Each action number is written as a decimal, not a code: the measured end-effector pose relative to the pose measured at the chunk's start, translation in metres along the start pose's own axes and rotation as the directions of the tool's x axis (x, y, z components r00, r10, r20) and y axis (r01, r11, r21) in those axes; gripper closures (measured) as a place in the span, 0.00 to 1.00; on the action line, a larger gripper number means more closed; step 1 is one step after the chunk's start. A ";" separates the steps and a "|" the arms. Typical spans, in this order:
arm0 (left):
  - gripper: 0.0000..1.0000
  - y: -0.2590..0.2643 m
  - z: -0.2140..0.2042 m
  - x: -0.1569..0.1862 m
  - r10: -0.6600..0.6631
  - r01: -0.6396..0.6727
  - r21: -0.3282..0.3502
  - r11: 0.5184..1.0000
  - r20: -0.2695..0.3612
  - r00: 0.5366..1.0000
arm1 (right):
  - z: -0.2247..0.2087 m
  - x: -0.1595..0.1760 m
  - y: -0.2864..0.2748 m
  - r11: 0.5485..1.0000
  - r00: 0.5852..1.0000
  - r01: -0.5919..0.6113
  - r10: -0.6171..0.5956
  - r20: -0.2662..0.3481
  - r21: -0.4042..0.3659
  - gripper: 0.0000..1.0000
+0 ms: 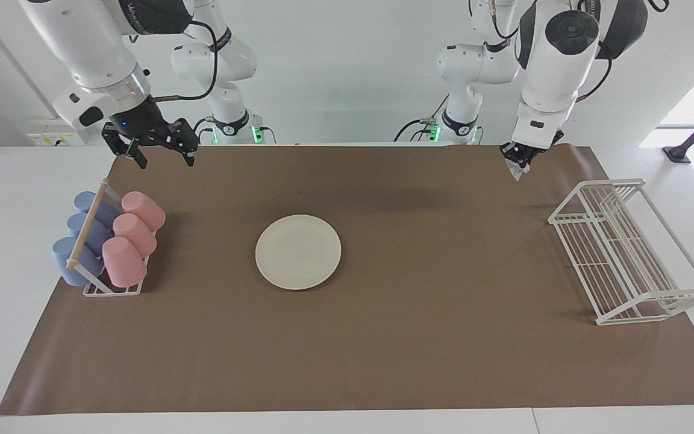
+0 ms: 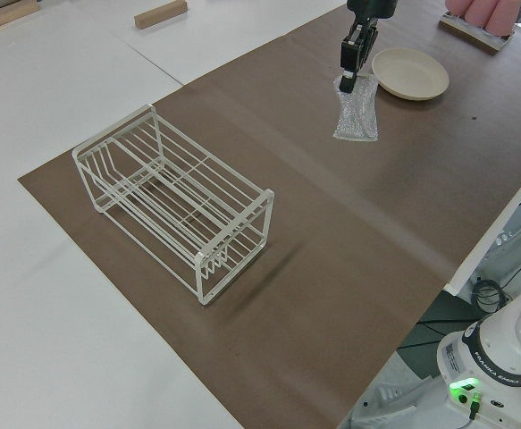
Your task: Wipe plate with sponge
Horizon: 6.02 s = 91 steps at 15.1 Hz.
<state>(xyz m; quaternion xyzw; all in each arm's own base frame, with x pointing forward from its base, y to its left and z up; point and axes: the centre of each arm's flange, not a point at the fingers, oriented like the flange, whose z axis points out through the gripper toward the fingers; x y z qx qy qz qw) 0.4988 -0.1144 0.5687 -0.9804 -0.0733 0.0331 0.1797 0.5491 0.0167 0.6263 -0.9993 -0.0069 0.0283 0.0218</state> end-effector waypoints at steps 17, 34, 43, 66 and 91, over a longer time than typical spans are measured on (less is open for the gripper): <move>0.94 -0.035 0.107 0.075 0.229 -0.062 0.580 0.812 -0.220 0.948 | 0.004 -0.018 0.023 1.000 1.000 -0.015 0.015 0.001 0.004 0.00; 0.94 -0.032 0.176 0.063 0.170 0.024 0.554 0.832 -0.297 0.940 | 0.004 -0.019 0.031 1.000 1.000 -0.031 0.031 0.000 0.004 0.00; 0.79 -0.027 0.183 0.058 0.148 0.049 0.542 0.839 -0.314 0.938 | 0.004 -0.019 0.031 1.000 1.000 -0.030 0.030 0.000 0.004 0.00; 0.00 -0.020 0.041 0.060 -0.129 0.147 0.133 0.980 -0.135 0.982 | 0.004 -0.019 0.031 1.000 1.000 -0.030 0.030 0.000 0.004 0.00; 0.00 -0.047 -0.061 0.035 0.106 -0.076 -0.363 0.929 0.064 0.992 | 0.003 -0.019 0.032 1.000 1.000 -0.030 0.030 -0.001 -0.010 0.00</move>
